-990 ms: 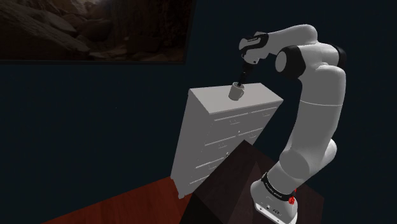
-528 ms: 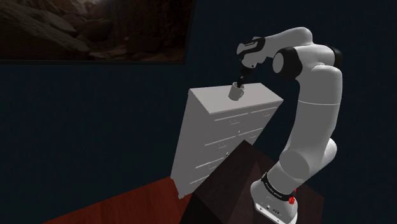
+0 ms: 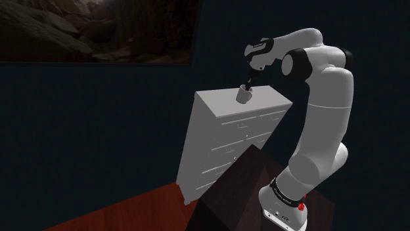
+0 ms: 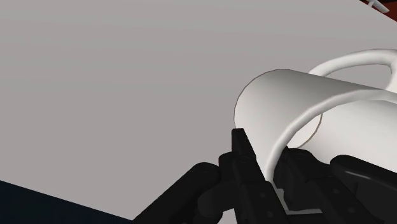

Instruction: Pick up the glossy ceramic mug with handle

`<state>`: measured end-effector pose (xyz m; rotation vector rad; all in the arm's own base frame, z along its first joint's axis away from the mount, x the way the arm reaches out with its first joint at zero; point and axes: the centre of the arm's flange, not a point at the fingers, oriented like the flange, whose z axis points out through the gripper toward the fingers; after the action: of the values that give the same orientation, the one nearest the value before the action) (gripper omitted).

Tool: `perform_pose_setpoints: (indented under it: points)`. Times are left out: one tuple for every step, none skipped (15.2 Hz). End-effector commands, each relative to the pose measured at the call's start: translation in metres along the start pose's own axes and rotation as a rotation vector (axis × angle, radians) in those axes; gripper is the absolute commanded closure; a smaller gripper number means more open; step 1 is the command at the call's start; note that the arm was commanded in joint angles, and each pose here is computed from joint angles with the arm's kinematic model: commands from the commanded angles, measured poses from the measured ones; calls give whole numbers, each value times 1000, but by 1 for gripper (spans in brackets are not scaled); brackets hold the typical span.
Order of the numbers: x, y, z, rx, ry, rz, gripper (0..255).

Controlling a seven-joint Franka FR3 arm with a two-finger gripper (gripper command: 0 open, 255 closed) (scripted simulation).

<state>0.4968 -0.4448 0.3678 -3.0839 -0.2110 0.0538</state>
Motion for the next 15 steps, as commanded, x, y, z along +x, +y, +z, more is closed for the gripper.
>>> perform_pose_setpoints:
  points:
    - [0,1,1,0,0,0,255]
    - [0,0,-5,0,0,0,255]
    - [0,0,-10,0,0,0,255]
    - [0,0,-15,0,0,0,255]
    - [-1,-1,-20,0,0,0,255]
    - [-1,-1,-26,0,0,0,255]
    - [-1,-1,-31,0,0,0,255]
    - [-1,-1,-36,0,0,0,255]
    - [-1,-2,-41,0,0,0,255]
    - [-1,-2,-47,0,0,0,255]
    - [-1,-2,-52,0,0,0,255]
    - [-2,-3,-57,0,0,0,255]
    - [-2,-3,-63,0,0,0,255]
    - [-2,-3,-68,0,0,0,255]
    - [-2,-3,-73,0,0,0,255]
